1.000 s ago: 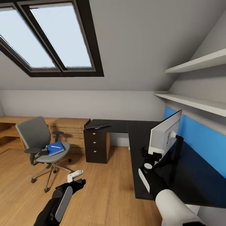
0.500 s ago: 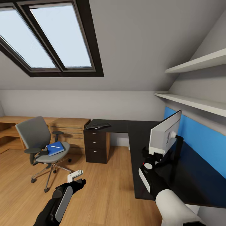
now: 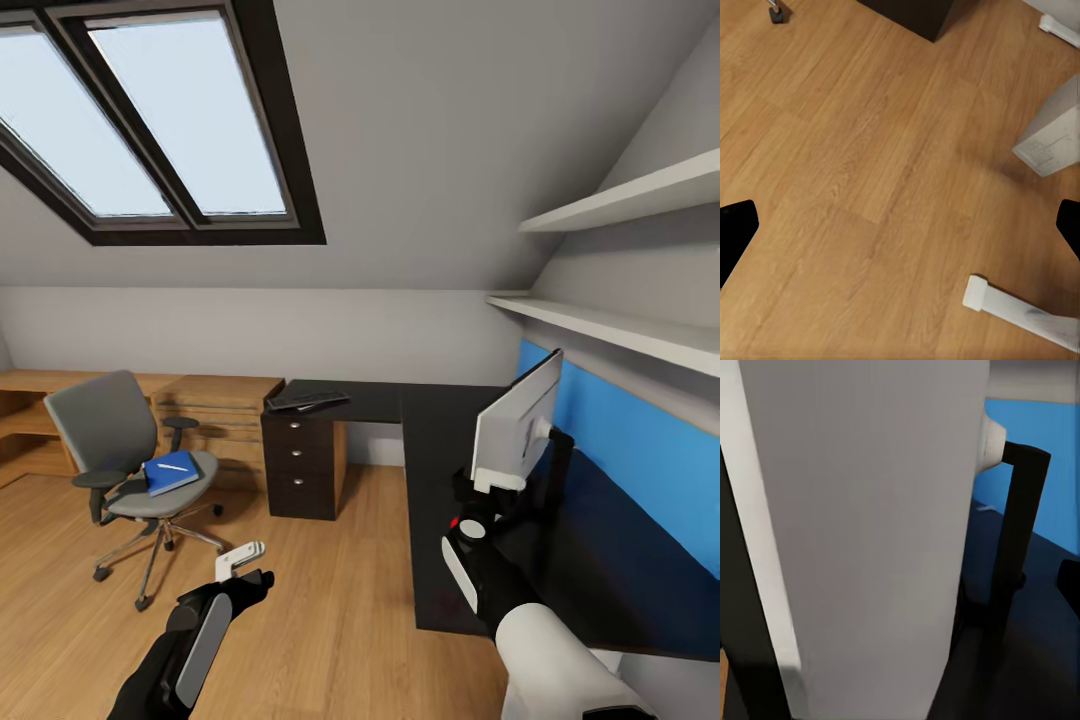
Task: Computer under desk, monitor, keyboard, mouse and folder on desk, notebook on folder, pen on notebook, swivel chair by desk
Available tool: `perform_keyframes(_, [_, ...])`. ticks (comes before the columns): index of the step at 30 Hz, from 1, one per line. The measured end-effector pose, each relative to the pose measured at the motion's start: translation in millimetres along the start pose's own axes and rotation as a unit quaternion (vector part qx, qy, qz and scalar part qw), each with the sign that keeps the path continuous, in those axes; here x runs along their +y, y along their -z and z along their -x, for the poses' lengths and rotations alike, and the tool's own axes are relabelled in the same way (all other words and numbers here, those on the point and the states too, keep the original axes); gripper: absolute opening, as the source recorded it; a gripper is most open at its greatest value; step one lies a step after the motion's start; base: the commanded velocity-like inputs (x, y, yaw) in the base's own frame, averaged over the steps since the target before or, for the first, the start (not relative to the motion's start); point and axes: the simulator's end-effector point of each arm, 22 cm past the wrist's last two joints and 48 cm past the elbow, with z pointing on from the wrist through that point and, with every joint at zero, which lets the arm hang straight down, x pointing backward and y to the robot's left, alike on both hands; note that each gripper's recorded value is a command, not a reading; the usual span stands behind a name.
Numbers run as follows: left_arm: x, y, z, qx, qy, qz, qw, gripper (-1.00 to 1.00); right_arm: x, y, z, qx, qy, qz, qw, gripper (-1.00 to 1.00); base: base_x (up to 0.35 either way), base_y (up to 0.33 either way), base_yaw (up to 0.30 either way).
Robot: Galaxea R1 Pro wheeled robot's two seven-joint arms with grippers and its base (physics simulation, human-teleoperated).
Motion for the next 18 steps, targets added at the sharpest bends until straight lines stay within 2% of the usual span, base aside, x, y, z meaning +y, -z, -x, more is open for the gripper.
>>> perform_keyframes(18, [-0.5, 0.0, -0.1, 0.000, 0.000, -0.001, 1.0000, 1.00, 2.6, 1.1, -1.5, 0.001, 0.003, 0.003, 1.0000, 1.00, -0.074, -0.127, 0.000])
